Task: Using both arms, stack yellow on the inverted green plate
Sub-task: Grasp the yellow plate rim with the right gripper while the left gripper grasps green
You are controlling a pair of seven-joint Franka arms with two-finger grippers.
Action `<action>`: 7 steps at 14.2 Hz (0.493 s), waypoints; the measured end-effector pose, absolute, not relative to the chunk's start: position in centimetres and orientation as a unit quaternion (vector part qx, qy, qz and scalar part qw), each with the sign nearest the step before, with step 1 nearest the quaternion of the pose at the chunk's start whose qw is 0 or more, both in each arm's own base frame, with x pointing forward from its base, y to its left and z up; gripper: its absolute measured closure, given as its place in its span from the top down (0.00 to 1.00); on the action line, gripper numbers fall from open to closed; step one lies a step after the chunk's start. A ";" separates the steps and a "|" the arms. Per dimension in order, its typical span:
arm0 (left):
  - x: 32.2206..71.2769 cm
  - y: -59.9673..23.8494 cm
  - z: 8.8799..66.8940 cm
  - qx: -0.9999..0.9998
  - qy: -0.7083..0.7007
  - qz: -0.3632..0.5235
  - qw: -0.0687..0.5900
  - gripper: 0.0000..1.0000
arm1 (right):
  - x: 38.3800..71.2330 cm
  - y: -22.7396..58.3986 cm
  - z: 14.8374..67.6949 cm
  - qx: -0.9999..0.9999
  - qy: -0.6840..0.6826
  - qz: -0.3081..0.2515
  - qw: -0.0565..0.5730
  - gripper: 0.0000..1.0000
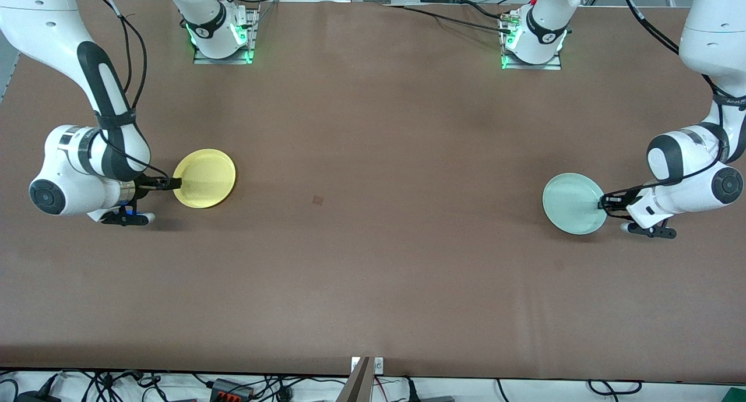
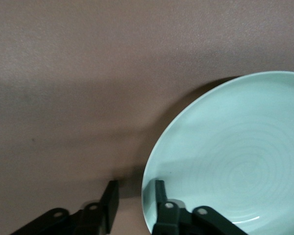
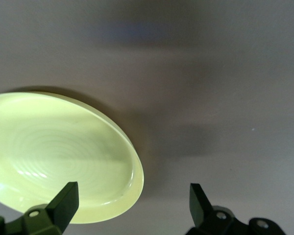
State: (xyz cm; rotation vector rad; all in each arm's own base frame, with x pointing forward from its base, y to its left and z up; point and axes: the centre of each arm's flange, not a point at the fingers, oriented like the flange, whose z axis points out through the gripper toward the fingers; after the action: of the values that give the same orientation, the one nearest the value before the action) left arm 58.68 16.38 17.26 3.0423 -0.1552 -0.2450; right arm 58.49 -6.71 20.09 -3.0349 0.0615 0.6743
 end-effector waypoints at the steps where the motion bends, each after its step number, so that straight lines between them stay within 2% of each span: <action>1: 58.7 16.3 17.2 0.995 -0.051 -0.081 0.043 0.33 | 58.2 -6.7 19.8 -0.975 0.020 0.220 0.016 1.00; 2: 58.7 16.2 17.2 0.995 -0.051 -0.080 0.044 0.27 | 58.0 -6.7 19.4 -0.974 0.020 0.223 0.017 0.94; 3: 58.8 16.1 17.3 0.995 -0.052 -0.079 0.044 0.14 | 57.8 -6.7 19.1 -0.973 0.020 0.227 0.017 0.94; 4: 58.9 16.1 17.6 0.994 -0.053 -0.080 0.045 0.05 | 57.6 -6.7 18.6 -0.973 0.020 0.231 0.018 0.86; 5: 59.0 16.1 18.1 0.995 -0.054 -0.077 0.045 0.03 | 57.5 -6.8 18.1 -0.971 0.021 0.236 0.018 0.81; 7: 59.6 16.1 19.2 0.995 -0.055 -0.065 0.041 0.03 | 57.2 -7.0 17.0 -0.969 0.021 0.244 0.019 0.77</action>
State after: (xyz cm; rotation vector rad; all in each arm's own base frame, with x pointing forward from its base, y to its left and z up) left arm 59.58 16.07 19.21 3.0480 -0.1699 -0.1998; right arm 57.18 -6.97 16.99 -3.0081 0.0666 0.7576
